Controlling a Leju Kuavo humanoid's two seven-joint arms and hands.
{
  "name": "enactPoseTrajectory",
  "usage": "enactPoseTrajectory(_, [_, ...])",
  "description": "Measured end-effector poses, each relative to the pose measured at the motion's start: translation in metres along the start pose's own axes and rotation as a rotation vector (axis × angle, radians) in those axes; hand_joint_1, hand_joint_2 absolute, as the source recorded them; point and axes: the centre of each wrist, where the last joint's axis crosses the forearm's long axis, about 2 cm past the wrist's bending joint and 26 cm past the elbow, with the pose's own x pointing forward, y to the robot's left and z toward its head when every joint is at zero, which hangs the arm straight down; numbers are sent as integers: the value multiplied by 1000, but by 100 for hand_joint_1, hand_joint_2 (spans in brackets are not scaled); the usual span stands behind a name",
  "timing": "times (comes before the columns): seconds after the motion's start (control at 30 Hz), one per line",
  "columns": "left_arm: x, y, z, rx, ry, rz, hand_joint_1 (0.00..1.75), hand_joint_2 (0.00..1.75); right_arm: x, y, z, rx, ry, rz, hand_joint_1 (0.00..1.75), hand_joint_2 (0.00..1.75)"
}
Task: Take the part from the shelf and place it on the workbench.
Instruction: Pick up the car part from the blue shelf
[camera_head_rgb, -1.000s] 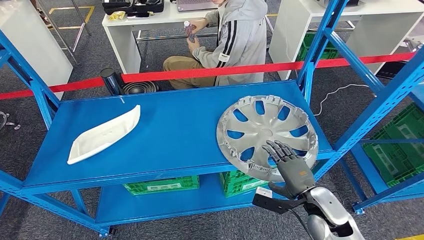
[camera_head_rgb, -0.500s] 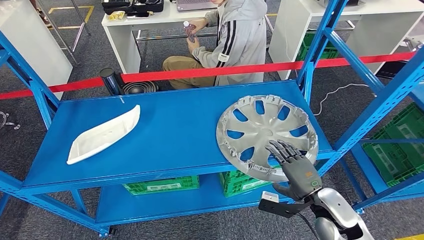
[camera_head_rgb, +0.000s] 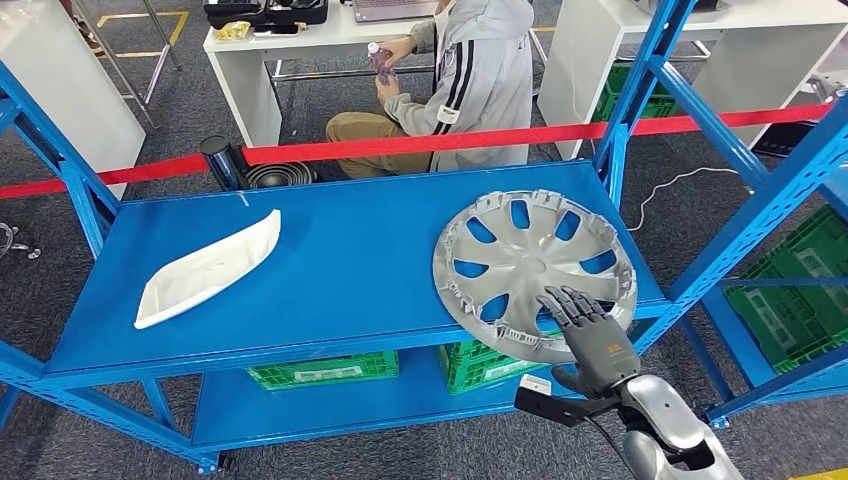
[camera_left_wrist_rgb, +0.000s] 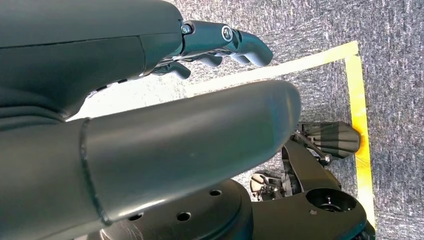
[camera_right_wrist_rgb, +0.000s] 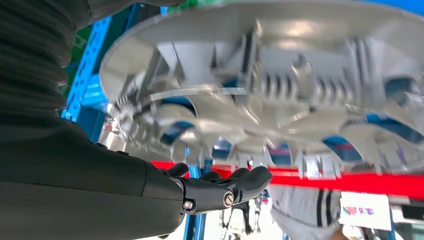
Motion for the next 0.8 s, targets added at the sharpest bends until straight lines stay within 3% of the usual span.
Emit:
enactPoseTrajectory(0.5, [0,0,0,-1,-2,-3,0,0,2,13,4,45,29,5,0,175])
enactPoseTrajectory(0.8, [0,0,0,1,5,1,0,0,5,8,19,40,46,1,0,175])
